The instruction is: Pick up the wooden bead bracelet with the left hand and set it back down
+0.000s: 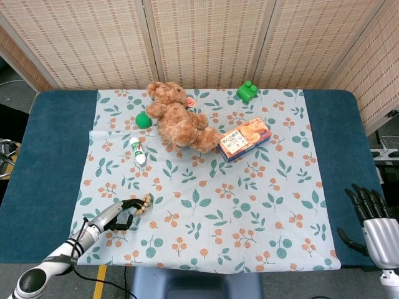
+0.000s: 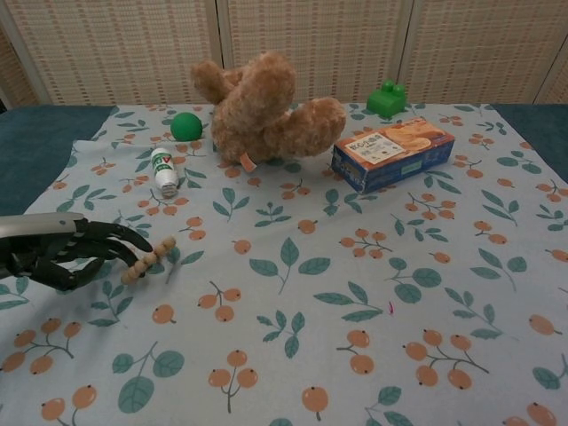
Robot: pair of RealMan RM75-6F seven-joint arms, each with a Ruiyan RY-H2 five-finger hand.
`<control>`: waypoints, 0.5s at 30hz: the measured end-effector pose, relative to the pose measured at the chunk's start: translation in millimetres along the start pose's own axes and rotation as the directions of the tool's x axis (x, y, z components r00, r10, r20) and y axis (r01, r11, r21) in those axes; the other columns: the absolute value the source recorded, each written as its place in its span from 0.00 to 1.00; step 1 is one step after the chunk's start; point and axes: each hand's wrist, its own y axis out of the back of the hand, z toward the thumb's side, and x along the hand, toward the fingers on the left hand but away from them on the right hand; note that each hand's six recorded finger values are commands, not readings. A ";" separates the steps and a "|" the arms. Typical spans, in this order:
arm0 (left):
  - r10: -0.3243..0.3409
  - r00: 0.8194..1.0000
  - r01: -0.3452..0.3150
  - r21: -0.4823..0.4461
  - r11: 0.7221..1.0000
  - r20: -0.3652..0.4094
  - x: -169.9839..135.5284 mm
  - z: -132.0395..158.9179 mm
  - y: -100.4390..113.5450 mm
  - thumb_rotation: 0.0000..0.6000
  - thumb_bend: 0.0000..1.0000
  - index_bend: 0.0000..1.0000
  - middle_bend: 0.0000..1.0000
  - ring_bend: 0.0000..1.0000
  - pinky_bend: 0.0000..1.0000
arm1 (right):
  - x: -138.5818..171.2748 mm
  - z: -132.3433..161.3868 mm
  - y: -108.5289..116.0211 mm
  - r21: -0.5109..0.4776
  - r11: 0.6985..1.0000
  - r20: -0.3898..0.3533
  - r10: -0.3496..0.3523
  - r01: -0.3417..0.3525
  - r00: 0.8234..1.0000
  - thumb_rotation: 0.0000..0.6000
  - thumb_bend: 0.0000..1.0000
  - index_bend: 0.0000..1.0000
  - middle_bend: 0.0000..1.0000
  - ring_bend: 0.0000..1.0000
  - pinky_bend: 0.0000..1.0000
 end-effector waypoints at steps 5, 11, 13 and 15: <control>0.056 0.998 -0.054 0.236 0.970 0.000 -1.3 6.2 -4.5 1.00 0.55 0.15 0.26 0.11 0.00 | 0.5 0.0 0.3 0.001 1.000 0.000 0.000 0.000 1.000 0.92 0.24 0.00 0.00 0.00 0.00; 0.202 0.978 -0.199 0.440 0.876 0.040 -9.7 20.6 5.3 1.00 0.53 0.08 0.14 0.11 0.08 | 1.4 0.7 0.5 0.003 1.000 -0.003 -0.002 0.002 1.000 0.92 0.24 0.00 0.00 0.00 0.00; 0.271 0.960 -0.271 0.479 0.835 0.071 -17.3 25.9 13.5 1.00 0.52 0.04 0.10 0.06 0.11 | 1.8 0.4 0.8 0.005 1.000 -0.002 -0.005 0.005 1.000 0.92 0.24 0.00 0.00 0.00 0.00; 0.345 0.932 -0.353 0.508 0.786 0.114 -28.9 29.8 23.2 1.00 0.52 0.01 0.06 0.02 0.09 | 2.1 0.0 1.2 0.010 1.000 0.001 -0.009 0.009 1.000 0.92 0.24 0.00 0.00 0.00 0.00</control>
